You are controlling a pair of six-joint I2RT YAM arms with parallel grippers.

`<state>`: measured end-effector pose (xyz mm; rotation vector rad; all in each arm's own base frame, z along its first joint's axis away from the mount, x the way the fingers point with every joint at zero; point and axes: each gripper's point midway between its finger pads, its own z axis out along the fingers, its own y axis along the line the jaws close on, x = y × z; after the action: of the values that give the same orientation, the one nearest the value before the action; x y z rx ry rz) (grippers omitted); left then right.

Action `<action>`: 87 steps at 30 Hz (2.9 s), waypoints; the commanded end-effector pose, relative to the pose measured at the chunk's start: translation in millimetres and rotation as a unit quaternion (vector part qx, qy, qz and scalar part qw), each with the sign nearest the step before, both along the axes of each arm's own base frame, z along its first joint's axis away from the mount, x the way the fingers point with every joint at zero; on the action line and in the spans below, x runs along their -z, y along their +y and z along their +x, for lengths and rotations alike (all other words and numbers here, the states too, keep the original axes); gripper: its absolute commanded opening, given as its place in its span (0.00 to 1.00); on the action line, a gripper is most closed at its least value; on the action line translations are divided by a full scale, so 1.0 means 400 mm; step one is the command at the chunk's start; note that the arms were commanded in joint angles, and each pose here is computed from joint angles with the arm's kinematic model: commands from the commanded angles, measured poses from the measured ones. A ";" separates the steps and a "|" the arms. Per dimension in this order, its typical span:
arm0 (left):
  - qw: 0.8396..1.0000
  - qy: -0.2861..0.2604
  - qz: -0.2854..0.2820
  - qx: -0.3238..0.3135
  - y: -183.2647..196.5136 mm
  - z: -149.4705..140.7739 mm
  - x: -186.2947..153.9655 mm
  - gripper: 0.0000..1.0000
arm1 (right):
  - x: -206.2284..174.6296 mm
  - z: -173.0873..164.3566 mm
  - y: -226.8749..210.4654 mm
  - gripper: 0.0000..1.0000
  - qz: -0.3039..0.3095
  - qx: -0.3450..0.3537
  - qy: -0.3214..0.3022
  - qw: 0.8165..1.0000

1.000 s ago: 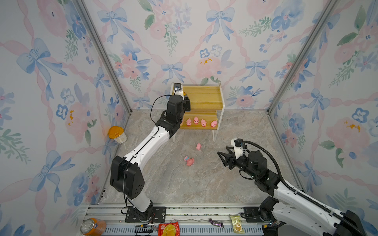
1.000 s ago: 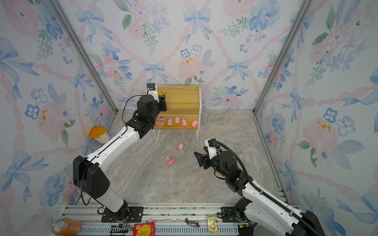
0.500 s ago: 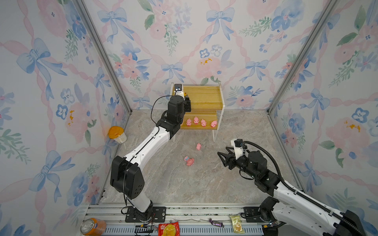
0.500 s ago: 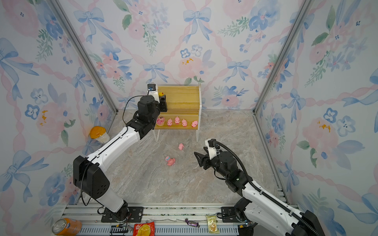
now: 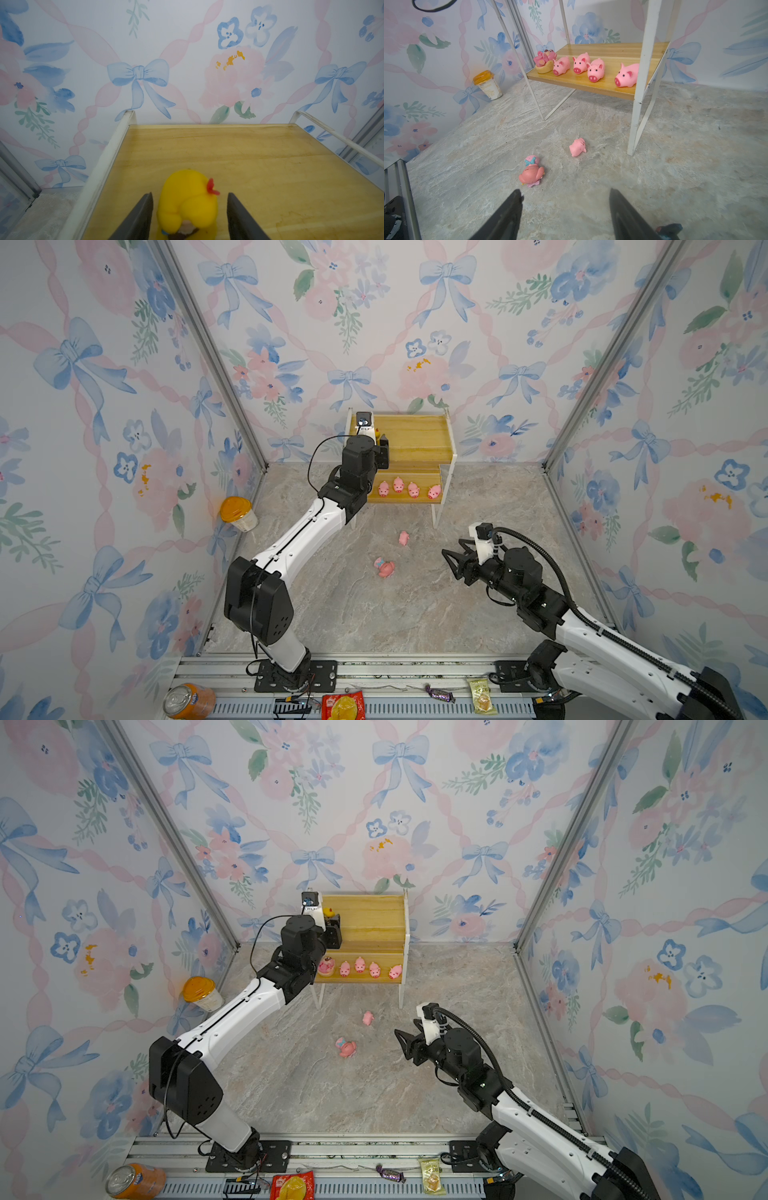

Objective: Organize plastic toys on shelves
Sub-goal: Place the plastic toy on the shelf, then pick up the plastic toy from the center of the table.

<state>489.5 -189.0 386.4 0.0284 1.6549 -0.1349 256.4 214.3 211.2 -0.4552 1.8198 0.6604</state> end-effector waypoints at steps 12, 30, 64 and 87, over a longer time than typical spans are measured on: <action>0.999 -0.053 -0.007 -0.007 0.008 -0.016 -0.136 0.65 | -0.011 0.000 -0.002 0.69 0.010 0.001 -0.008 1.000; 0.991 -0.119 -0.057 -0.006 0.075 -0.177 -0.312 0.78 | -0.034 0.008 -0.014 0.71 0.017 0.014 -0.018 1.000; 0.956 0.294 -0.007 -0.011 -0.046 -0.621 0.654 0.79 | 0.124 0.080 -0.164 0.75 -0.035 0.190 0.136 0.972; 0.921 0.385 -0.041 -0.052 0.057 -0.425 0.799 0.79 | 0.219 0.013 0.302 0.75 -0.036 -0.096 -0.044 0.994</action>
<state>312.2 -157.4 71.4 -0.2432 2.4264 -0.0487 257.1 318.5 96.8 -0.7401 1.9259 0.6160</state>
